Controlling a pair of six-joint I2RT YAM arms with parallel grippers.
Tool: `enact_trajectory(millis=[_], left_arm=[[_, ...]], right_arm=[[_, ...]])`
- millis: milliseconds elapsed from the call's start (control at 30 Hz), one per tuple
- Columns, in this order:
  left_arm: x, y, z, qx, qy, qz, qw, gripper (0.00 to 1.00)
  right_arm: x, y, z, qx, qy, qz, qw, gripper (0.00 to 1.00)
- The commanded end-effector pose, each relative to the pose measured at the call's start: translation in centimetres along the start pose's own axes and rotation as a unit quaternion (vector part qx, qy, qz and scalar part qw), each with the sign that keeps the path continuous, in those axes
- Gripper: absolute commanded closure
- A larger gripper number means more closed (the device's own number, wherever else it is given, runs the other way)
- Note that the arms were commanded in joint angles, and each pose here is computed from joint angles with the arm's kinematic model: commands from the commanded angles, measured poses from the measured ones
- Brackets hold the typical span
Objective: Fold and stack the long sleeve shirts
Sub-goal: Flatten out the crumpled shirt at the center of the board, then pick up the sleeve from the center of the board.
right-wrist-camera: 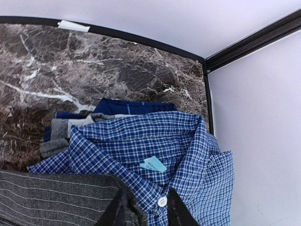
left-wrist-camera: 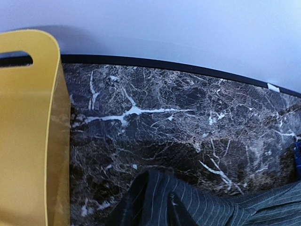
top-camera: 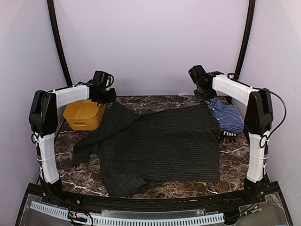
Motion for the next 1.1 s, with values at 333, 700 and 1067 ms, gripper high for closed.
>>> enact_trajectory(millis=[333, 700, 1067], left_arm=[[-0.8, 2.5, -4.3, -0.028, -0.097, -0.004, 0.995, 0.43], [3.8, -11.3, -14.4, 0.046, -0.057, -0.049, 0.996, 0.23], [8.2, -18.5, -15.9, 0.109, 0.121, -0.098, 0.982, 0.20]], right_arm=[[-4.0, -1.4, -7.8, -0.071, 0.075, 0.063, 0.993, 0.47], [-0.2, -7.8, -13.2, -0.082, 0.289, 0.031, 0.953, 0.36], [1.8, -9.6, -13.2, -0.070, 0.368, 0.018, 0.927, 0.36]])
Point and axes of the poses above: each gripper's point midway between its finger pads, its own z axis out along the fingers, its own x axis along the line the jaws close on, y = z × x, the point moved 9 cm from there along -z, back along the fingers, and after that the axes turned 6 degrees about z, right-handed, at the moved point
